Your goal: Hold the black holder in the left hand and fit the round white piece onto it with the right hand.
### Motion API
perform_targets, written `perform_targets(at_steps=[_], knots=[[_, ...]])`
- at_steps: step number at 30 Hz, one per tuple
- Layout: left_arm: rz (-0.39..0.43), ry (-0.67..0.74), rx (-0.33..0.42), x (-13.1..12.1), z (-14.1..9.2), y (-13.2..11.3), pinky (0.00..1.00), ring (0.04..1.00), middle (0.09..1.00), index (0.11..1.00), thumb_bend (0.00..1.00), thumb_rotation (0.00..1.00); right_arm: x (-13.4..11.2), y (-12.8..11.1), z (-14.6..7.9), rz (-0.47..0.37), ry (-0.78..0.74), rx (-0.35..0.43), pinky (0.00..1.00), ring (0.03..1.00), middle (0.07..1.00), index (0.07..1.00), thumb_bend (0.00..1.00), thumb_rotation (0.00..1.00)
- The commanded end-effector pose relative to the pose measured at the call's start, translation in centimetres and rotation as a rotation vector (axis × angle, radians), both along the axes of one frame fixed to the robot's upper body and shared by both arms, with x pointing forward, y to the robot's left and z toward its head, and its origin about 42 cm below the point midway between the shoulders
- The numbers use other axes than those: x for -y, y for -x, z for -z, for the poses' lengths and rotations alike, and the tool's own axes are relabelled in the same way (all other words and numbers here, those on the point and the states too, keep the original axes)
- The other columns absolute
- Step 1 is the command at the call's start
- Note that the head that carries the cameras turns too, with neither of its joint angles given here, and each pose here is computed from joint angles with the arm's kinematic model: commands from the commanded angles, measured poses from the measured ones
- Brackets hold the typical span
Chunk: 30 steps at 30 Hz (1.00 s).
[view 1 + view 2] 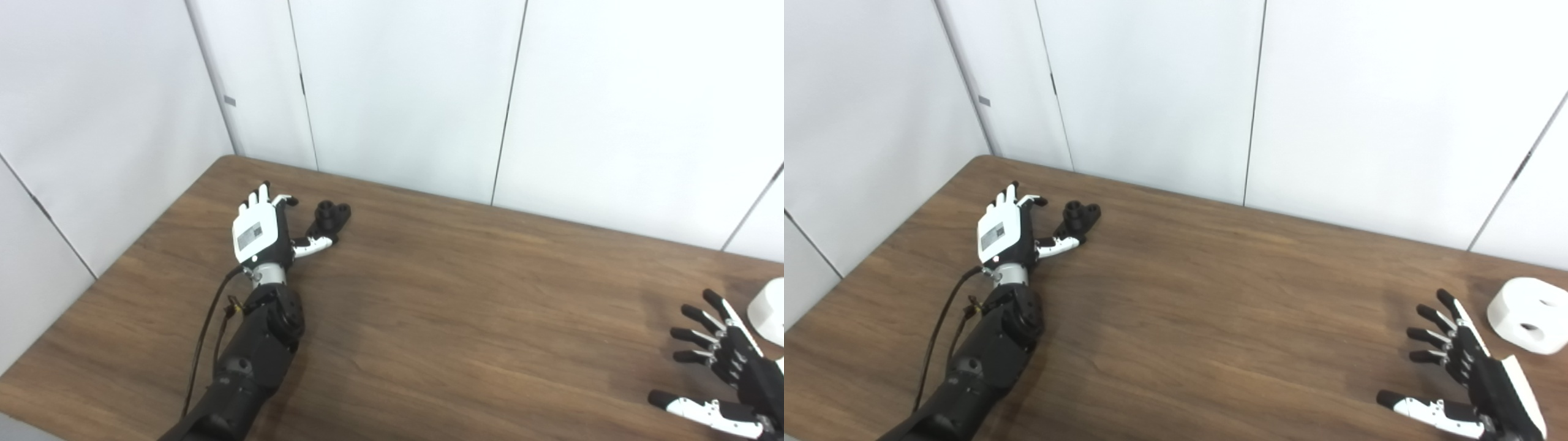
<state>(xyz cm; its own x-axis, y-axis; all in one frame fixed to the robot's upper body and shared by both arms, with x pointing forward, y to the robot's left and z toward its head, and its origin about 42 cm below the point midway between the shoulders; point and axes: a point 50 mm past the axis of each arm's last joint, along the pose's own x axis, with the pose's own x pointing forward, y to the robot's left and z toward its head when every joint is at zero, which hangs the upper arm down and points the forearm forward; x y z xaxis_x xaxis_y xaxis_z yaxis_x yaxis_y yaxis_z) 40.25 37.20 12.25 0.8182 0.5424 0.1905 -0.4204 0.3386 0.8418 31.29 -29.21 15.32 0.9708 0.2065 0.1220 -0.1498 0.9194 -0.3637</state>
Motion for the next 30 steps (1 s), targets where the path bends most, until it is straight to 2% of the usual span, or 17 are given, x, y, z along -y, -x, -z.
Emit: perform_targets(at_steps=[1, 7, 16, 24, 29, 30], knots=[[0.007, -0.017, 0.019, -0.6, -0.4, -0.6, 1.0, 1.0, 1.0, 0.736, 0.9, 0.28, 0.3, -0.5, -2.1, -0.008, 0.004, 0.077, 0.64, 0.769, 0.881, 0.966, 0.74, 0.0], [0.031, 0.027, 0.001, -0.4, 1.4, -0.9, 1.0, 1.0, 1.0, 0.726, 0.89, 0.27, 0.0, -0.6, -2.5, -0.007, 0.004, 0.078, 0.64, 0.763, 0.875, 0.956, 0.75, 0.0], [0.062, 0.041, -0.013, -0.1, 1.6, -1.4, 0.99, 1.0, 1.0, 0.709, 0.88, 0.29, -0.2, -0.5, -2.7, 0.001, 0.001, 0.074, 0.66, 0.775, 0.877, 0.955, 0.74, 0.0], [0.101, 0.073, -0.044, 0.1, 1.8, -1.6, 0.97, 1.0, 0.973, 0.637, 0.86, 0.23, -0.6, -0.4, -2.8, 0.005, 0.005, 0.08, 0.64, 0.772, 0.881, 0.954, 0.75, 0.0], [0.111, 0.08, -0.091, 0.3, 2.2, -1.4, 1.0, 1.0, 0.958, 0.59, 0.84, 0.2, -0.5, -0.2, -3.0, 0.01, 0.008, 0.087, 0.63, 0.764, 0.886, 0.954, 0.74, 0.0], [0.113, 0.083, -0.102, 0.3, 2.4, -1.3, 1.0, 1.0, 0.954, 0.531, 0.65, 0.13, -0.4, -0.1, -3.0, 0.011, 0.007, 0.086, 0.64, 0.769, 0.887, 0.959, 0.73, 0.0]])
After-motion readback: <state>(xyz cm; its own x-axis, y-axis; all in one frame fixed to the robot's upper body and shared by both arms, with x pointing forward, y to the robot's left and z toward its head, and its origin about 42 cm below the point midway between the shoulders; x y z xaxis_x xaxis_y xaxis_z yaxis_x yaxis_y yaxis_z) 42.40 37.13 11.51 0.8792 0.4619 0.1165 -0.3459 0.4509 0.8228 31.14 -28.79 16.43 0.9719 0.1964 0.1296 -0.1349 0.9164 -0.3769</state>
